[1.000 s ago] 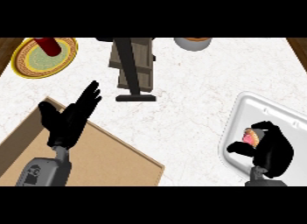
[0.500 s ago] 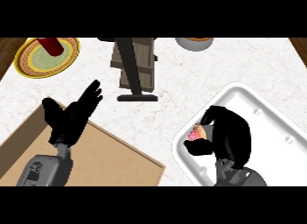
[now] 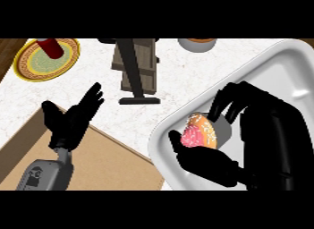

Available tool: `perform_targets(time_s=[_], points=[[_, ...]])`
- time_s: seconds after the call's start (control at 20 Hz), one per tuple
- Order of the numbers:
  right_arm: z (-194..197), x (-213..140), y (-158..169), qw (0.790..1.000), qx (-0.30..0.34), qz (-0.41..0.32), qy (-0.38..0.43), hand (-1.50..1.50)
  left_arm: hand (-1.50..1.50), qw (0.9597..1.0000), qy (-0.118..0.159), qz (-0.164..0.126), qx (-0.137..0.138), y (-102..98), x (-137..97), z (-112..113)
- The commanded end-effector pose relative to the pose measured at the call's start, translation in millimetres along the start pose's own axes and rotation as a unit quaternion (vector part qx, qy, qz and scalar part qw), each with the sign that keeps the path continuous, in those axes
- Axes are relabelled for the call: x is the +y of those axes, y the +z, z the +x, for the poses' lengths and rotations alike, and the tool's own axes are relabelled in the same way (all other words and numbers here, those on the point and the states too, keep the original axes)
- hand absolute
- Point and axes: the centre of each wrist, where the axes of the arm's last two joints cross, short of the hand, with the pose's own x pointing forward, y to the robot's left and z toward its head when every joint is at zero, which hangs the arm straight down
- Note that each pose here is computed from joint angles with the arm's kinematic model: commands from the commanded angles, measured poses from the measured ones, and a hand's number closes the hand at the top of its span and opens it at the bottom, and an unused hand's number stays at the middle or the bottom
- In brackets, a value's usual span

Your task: Pick the cupcake from the tray and place it in the tiered basket

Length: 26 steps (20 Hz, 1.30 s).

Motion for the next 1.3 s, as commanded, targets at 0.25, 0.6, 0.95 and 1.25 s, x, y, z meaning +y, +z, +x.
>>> perform_targets(time_s=[0.25, 0.6, 0.95, 1.25], points=[[68.8, -57.0, -14.6, 0.998, -0.001, -0.054, 0.03, 1.5, 0.0, 1.0, 0.006, 0.003, 0.005, 4.3, 7.0, -8.3], [123.7, -72.3, -61.6, 0.997, 0.0, -0.042, 0.058, 1.5, 0.0, 0.9999, 0.001, -0.013, -0.001, 9.3, 3.2, -5.1], [184.4, -92.4, -107.3, 0.998, 0.022, -0.027, 0.052, 1.5, 0.0, 0.9997, -0.006, -0.019, -0.012, -2.9, -1.2, 1.4], [211.6, -78.6, -144.7, 0.997, 0.051, -0.027, 0.044, 1.5, 0.0, 0.9994, -0.004, -0.026, -0.021, -5.5, -9.1, 12.1]])
